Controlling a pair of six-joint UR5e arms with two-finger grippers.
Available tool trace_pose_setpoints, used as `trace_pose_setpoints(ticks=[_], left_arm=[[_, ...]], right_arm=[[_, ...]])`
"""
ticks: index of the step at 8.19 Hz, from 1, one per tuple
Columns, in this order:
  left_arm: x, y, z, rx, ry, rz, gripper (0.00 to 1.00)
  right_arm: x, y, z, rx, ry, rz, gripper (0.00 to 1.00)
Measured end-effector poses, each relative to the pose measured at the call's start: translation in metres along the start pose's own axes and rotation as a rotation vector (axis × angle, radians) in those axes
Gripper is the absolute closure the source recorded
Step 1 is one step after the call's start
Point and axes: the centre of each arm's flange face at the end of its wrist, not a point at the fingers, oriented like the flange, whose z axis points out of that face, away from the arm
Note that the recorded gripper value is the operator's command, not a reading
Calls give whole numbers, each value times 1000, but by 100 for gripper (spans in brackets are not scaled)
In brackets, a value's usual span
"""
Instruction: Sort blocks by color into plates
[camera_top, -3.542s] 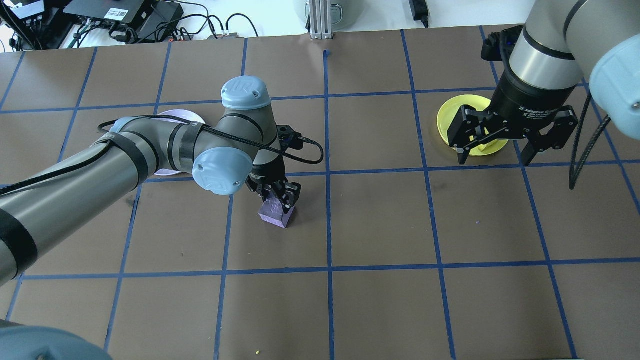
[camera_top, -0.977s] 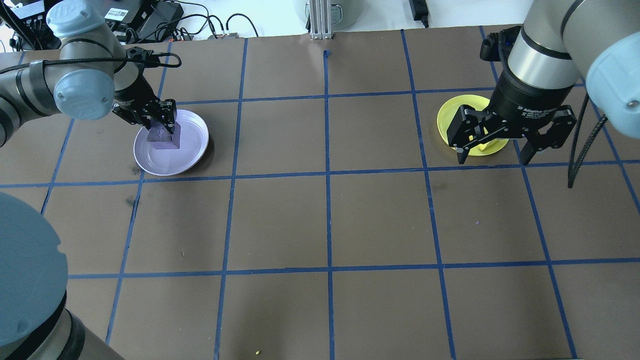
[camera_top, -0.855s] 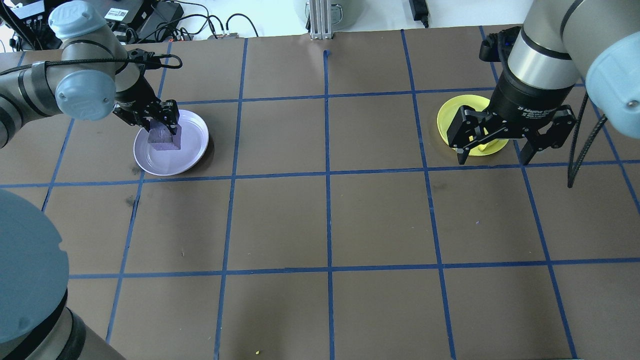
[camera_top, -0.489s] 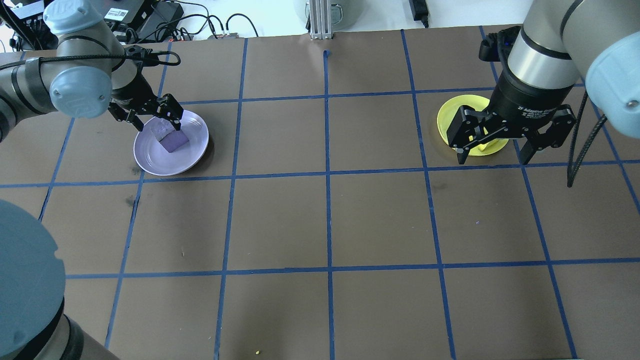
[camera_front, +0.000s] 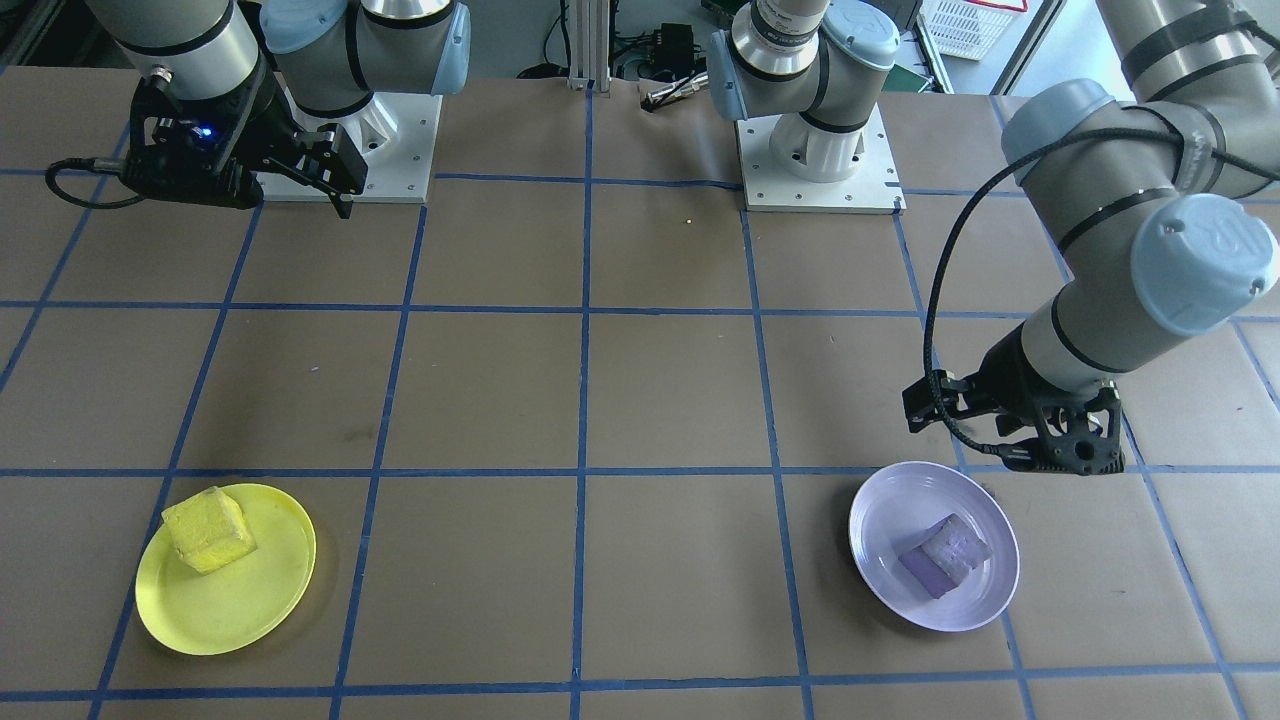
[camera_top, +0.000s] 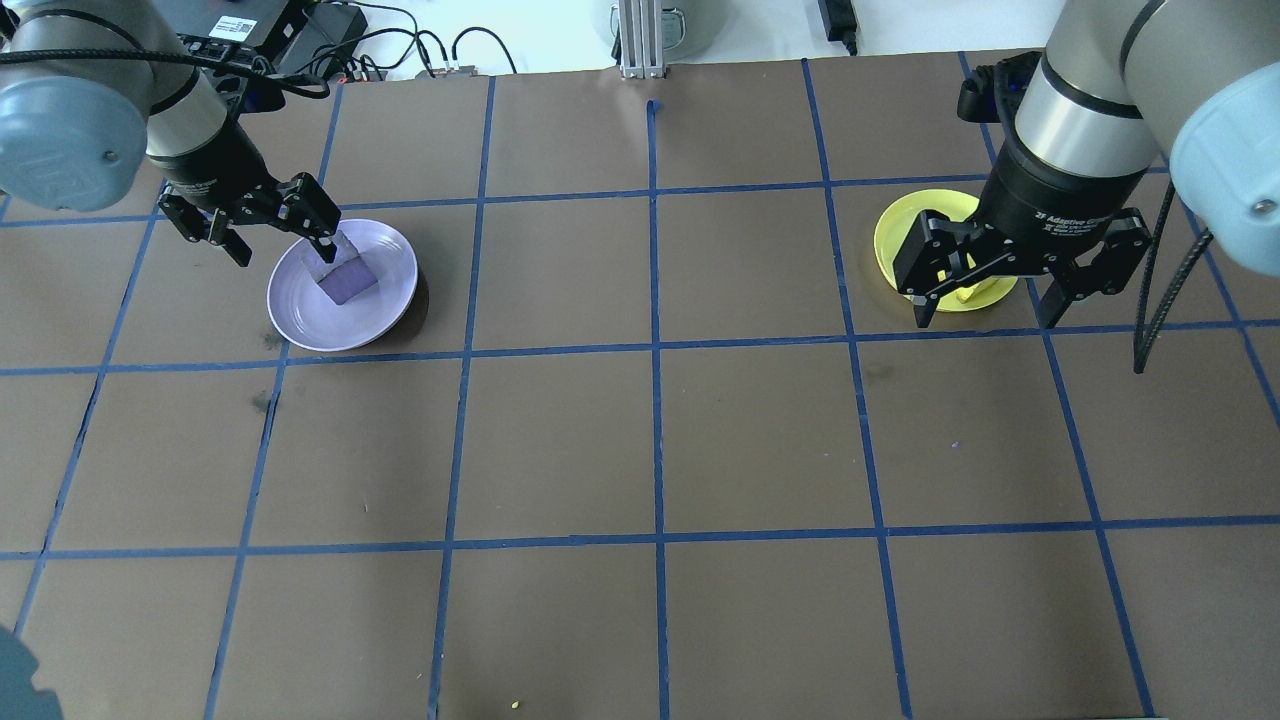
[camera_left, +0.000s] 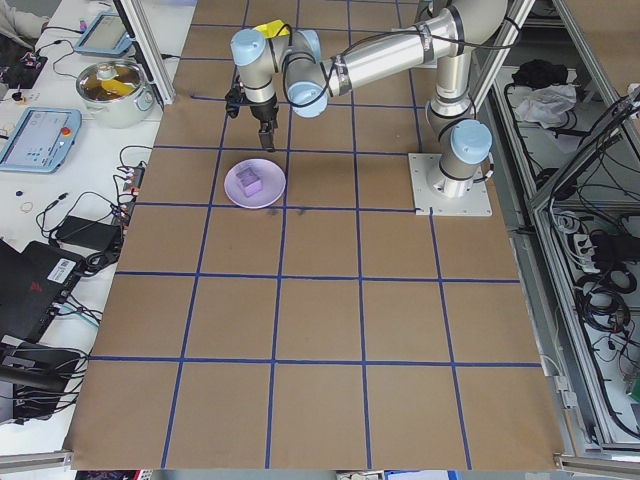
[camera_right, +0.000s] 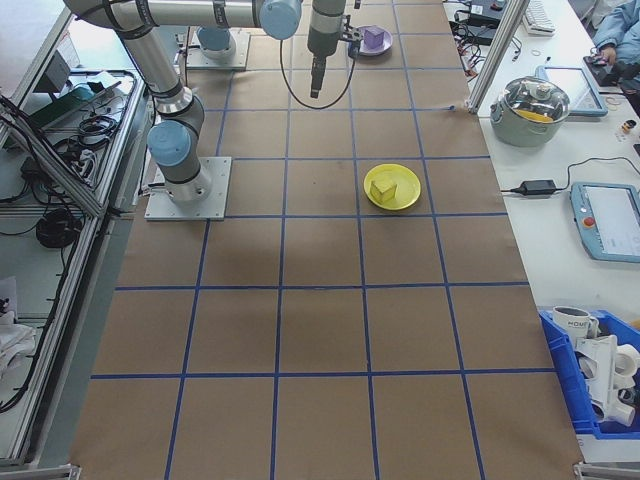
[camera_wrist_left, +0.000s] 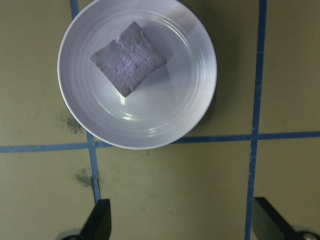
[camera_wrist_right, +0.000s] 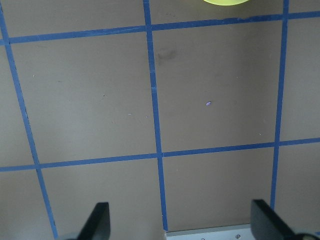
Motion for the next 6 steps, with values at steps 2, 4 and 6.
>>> trace_pose_setpoints(ticks=[2,4,6], left_arm=[[20,38,-46,10,-3,-44,0],[49,79,-96,85,-21,-75,0],[60,105,-125,143,-28,-101,0]], right_arm=[[0,0,0,0,0,0,0],[0,0,0,1,2,0,0],[0,0,0,2,2,0,0]])
